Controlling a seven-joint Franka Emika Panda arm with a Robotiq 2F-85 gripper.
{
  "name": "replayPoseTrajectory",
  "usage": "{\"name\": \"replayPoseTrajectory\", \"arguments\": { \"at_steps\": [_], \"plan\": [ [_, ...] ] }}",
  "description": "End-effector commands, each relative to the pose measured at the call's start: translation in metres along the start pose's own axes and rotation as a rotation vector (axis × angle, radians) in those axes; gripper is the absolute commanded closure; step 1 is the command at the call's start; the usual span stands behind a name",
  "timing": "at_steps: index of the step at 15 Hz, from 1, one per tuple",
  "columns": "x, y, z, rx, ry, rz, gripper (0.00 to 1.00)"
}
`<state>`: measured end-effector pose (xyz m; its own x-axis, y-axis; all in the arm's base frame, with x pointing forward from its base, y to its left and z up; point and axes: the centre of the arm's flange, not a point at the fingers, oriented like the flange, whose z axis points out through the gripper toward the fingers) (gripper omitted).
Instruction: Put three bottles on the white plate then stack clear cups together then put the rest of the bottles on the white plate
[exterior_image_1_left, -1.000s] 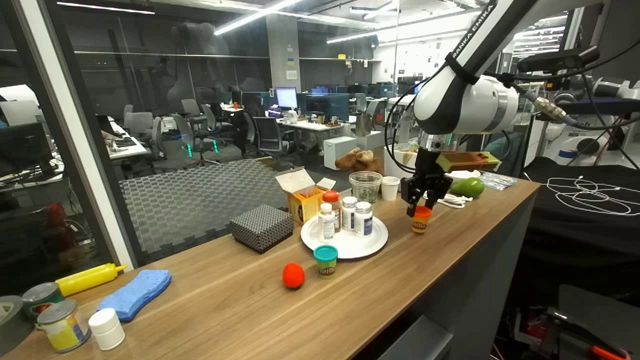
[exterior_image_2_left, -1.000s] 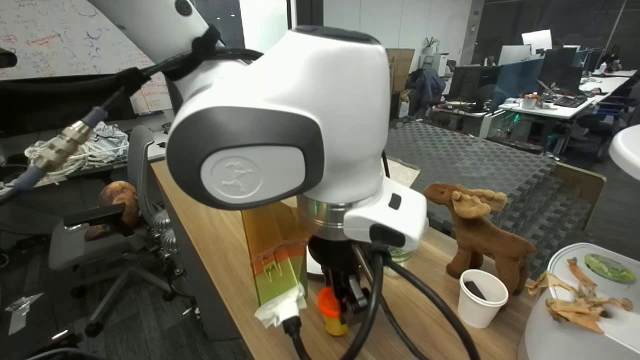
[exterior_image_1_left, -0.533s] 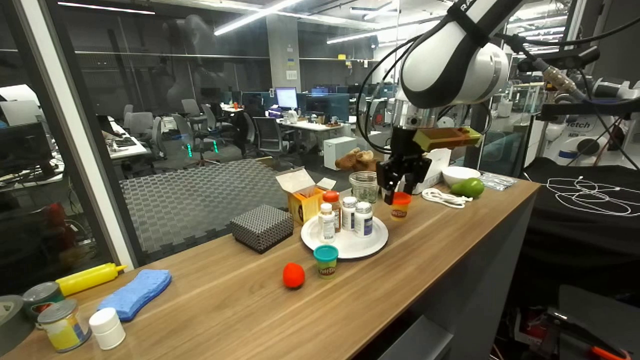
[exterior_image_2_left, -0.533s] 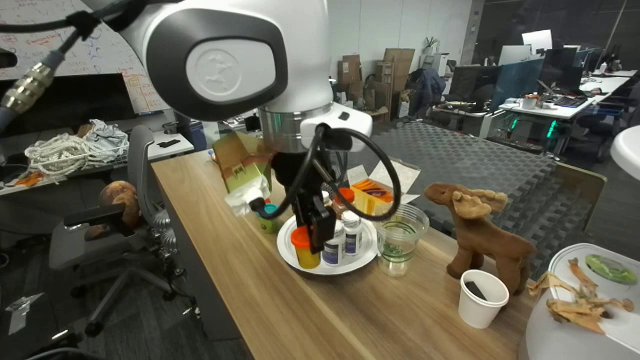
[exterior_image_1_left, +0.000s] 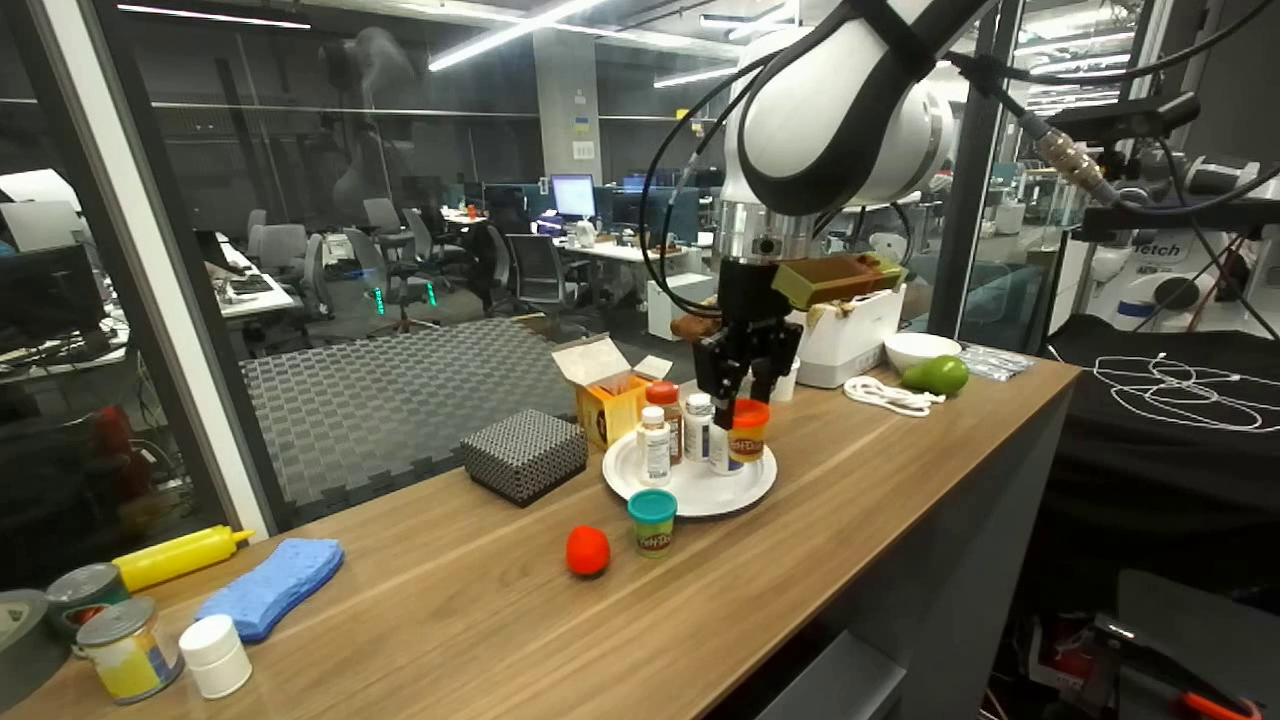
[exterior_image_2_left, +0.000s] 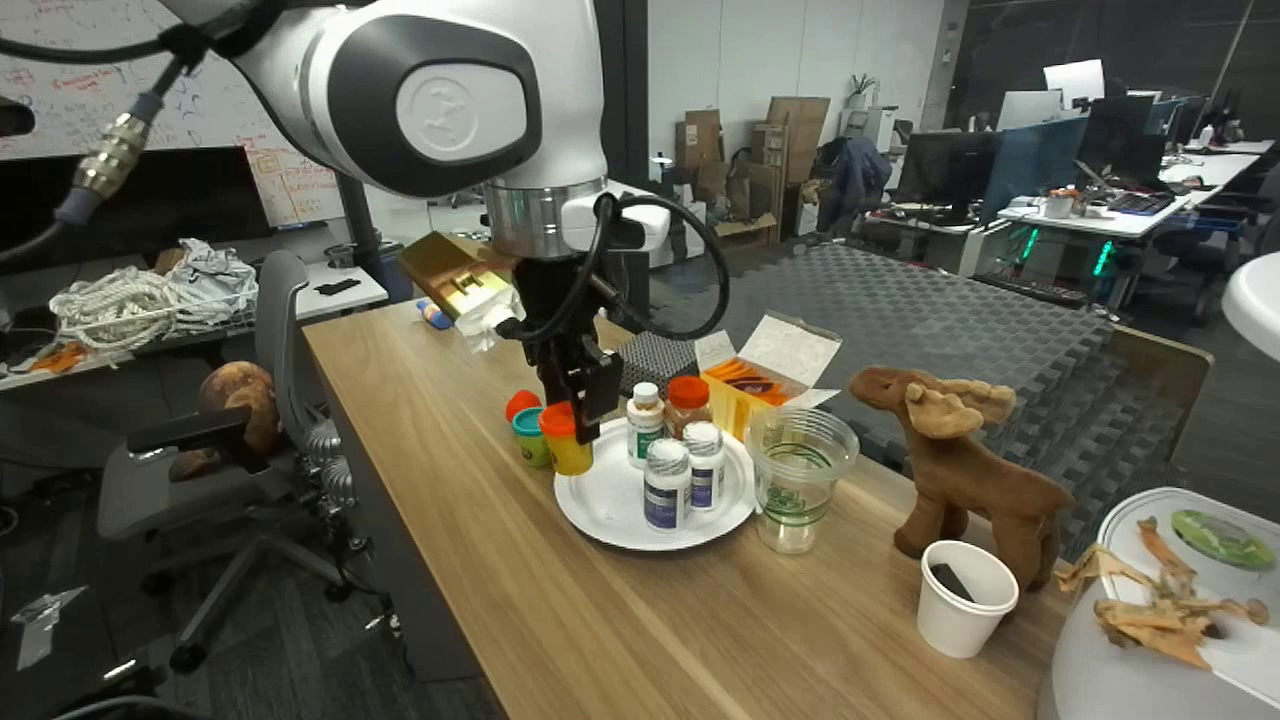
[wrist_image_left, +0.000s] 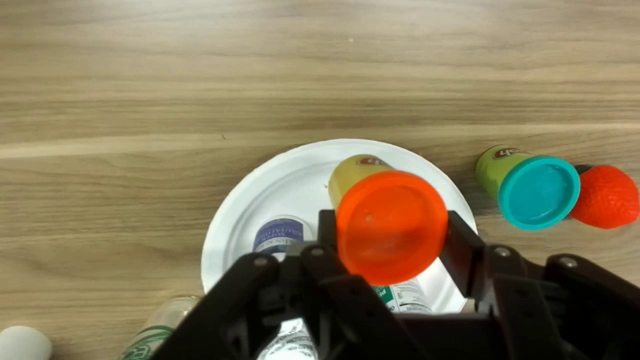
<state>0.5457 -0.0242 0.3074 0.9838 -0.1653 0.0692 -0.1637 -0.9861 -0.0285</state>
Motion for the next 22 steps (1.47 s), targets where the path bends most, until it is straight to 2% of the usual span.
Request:
{"name": "replayPoseTrajectory", "arguments": {
  "at_steps": [1, 12, 22],
  "plan": [
    [0.023, -0.008, 0.003, 0.014, 0.013, -0.107, 0.71],
    [0.054, -0.007, 0.02, 0.051, 0.104, -0.278, 0.72],
    [0.065, 0.004, 0.049, 0.061, 0.093, -0.313, 0.72]
  ]
}}
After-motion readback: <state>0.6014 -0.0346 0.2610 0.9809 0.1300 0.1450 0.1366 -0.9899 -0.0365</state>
